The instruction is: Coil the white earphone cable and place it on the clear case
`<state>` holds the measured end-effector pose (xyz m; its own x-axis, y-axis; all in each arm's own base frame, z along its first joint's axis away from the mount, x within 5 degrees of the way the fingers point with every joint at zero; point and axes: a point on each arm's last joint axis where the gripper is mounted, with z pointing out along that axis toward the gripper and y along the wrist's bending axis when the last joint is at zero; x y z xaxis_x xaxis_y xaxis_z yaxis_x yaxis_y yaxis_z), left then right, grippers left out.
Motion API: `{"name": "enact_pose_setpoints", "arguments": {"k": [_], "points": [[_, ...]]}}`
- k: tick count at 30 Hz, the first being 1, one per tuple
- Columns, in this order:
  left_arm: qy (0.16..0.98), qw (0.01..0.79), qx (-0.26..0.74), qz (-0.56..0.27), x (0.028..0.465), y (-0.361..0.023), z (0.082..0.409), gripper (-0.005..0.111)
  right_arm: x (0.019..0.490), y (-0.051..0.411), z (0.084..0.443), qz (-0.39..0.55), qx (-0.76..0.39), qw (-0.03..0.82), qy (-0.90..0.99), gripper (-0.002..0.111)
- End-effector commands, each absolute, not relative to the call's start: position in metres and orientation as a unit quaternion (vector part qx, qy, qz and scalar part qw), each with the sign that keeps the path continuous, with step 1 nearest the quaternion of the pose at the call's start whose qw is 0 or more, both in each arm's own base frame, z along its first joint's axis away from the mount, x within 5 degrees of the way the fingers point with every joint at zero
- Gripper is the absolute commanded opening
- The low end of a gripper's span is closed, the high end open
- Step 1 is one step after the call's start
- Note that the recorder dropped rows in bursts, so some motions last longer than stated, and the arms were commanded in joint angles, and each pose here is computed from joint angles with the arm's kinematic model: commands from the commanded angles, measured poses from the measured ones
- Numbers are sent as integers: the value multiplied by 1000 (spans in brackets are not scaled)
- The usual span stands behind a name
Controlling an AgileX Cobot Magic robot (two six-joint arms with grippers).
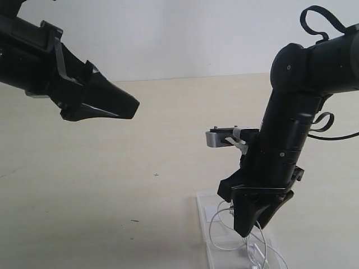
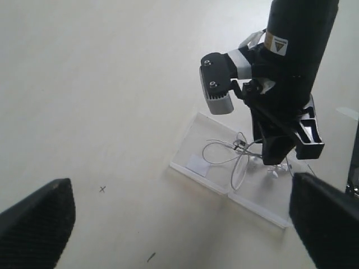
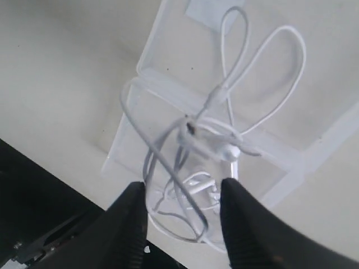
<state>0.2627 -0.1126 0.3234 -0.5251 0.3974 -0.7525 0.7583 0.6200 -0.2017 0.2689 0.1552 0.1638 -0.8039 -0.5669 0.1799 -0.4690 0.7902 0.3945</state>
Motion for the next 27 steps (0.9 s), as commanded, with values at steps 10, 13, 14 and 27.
{"name": "enact_pose_setpoints", "arguments": {"k": [10, 13, 14, 27], "points": [[830, 346, 347, -267, 261, -113, 326, 100, 275, 156, 172, -154, 292, 136, -934, 42], [830, 345, 347, -267, 261, -113, 326, 100, 281, 157, 176, -147, 298, 120, -935, 42], [830, 345, 347, -267, 261, -113, 326, 100, 283, 157, 178, -145, 300, 114, -936, 42], [830, 341, 350, -269, 260, -113, 325, 100, 303, 161, 207, -125, 305, 56, -942, 42]]}}
